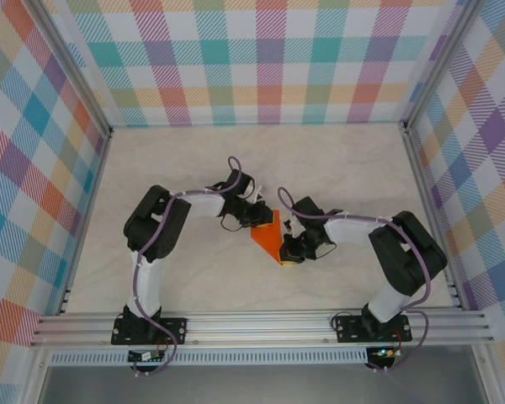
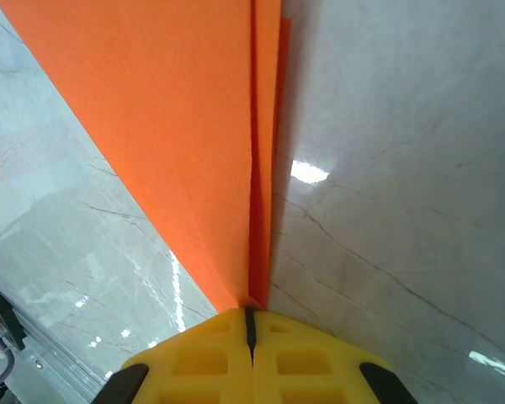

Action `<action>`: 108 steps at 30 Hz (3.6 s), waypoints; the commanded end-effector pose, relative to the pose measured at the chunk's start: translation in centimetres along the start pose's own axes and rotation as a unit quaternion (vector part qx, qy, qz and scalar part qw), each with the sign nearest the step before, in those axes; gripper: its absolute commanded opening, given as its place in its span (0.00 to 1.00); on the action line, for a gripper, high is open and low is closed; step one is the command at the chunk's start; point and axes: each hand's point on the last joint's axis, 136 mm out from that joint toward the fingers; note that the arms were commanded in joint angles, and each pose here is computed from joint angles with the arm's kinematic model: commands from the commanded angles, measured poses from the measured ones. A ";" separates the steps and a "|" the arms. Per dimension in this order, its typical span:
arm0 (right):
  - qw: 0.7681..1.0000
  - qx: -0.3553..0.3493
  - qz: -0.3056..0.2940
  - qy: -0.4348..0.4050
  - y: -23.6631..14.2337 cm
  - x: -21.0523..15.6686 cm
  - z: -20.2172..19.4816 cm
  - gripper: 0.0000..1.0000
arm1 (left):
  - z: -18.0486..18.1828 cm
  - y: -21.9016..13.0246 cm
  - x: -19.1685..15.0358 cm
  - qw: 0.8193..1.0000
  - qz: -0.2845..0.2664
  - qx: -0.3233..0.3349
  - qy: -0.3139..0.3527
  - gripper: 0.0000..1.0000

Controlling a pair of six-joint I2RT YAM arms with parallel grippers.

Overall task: Fold a paper plane with a square sheet of paper (fold left side to right side)
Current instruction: Fourth fold the wing at the center of the table, then turn over the paper at the center of the table.

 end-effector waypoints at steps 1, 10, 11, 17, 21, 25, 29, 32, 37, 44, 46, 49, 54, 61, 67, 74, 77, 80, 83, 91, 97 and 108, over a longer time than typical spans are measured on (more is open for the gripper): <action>0.990 -0.117 0.062 0.040 1.3 -4.0 -5.8 0.05 | 1.6 -0.4 1.9 1.000 -0.010 0.021 0.007 0.16; 0.991 -0.116 0.062 0.039 1.2 -4.0 -5.7 0.05 | 2.6 -0.8 5.5 1.000 -0.026 0.005 0.002 0.16; 0.991 -0.115 0.061 0.039 1.2 -3.9 -5.7 0.05 | 2.8 -1.0 5.9 1.000 -0.027 0.006 0.002 0.16; 0.992 -0.106 0.054 0.037 1.2 -3.6 -5.3 0.05 | 2.6 -2.3 8.4 0.999 -0.039 0.000 0.002 0.17; 0.995 -0.083 0.039 0.028 1.2 -2.9 -4.3 0.06 | 1.5 -4.0 10.0 0.999 -0.049 -0.011 0.007 0.19; 0.998 -0.056 0.015 0.015 0.9 -1.7 -3.0 0.10 | -0.3 -6.6 10.7 0.998 -0.064 -0.019 0.018 0.22; 0.999 -0.023 -0.036 -0.013 -0.4 0.5 -0.7 0.26 | -1.2 -9.9 10.3 0.995 -0.092 -0.015 0.025 0.27; 0.997 -0.014 -0.070 -0.035 -2.1 2.3 1.0 0.40 | -1.4 -11.9 8.4 0.993 -0.112 -0.006 0.018 0.30; 0.987 -0.054 -0.139 -0.053 -5.9 4.3 1.4 0.59 | -1.2 -14.3 4.5 0.986 -0.167 -0.016 -0.014 0.36; 0.964 -0.100 -0.244 -0.042 -11.1 4.5 -0.4 0.92 | -1.6 -10.4 -1.0 0.988 -0.145 -0.026 -0.037 0.37; 0.960 -0.097 -0.262 -0.034 -11.7 4.1 -0.6 0.96 | -2.0 -8.9 -1.3 0.990 -0.133 -0.031 -0.037 0.37; 0.958 -0.084 -0.274 -0.026 -11.7 3.5 -0.7 0.98 | -2.4 -6.9 -1.1 0.992 -0.118 -0.033 -0.037 0.37; 0.958 -0.093 -0.271 -0.026 -11.8 2.5 -1.4 0.99 | -2.1 -4.4 -0.8 0.994 -0.099 -0.022 -0.035 0.35; 0.955 -0.095 -0.278 -0.034 -12.3 2.4 -1.4 0.98 | -2.2 -2.5 0.1 0.995 -0.085 -0.025 -0.036 0.35; 0.954 -0.094 -0.284 -0.038 -12.6 2.2 -1.3 0.99 | -2.0 -0.7 0.6 0.996 -0.071 -0.021 -0.039 0.35; 0.953 -0.094 -0.285 -0.036 -12.7 2.1 -1.6 1.00 | -2.3 -1.7 0.5 0.996 -0.079 -0.011 -0.031 0.38; 0.954 -0.089 -0.285 -0.034 -12.5 2.2 -1.6 1.00 | -2.3 -2.5 0.0 0.996 -0.082 -0.003 -0.028 0.40; 0.954 -0.088 -0.283 -0.034 -12.5 2.3 -1.6 1.00 | -2.0 -2.9 -0.6 0.996 -0.083 0.005 -0.030 0.40; 0.955 -0.088 -0.280 -0.035 -12.3 2.3 -1.6 1.00 | -1.4 -3.1 -1.1 0.996 -0.084 0.013 -0.036 0.43; 0.960 -0.077 -0.268 -0.035 -11.6 2.5 -1.3 1.00 | -0.8 -3.2 -1.6 0.995 -0.087 0.016 -0.045 0.50; 0.961 -0.073 -0.264 -0.035 -11.3 2.5 -1.3 1.00 | -0.6 -3.3 -1.7 0.995 -0.089 0.016 -0.048 0.55; 0.961 -0.073 -0.264 -0.034 -11.3 2.4 -1.3 1.00 | -1.7 -1.5 -0.4 0.995 -0.080 -0.026 -0.051 0.41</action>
Point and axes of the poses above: each hand's point on the last joint's axis, 136 mm out from that joint toward the fingers, its own y axis out along the fingers, its own z axis along the line the jaws close on, x = y × z, and after that the axes turned 6 degrees about -y, right-handed
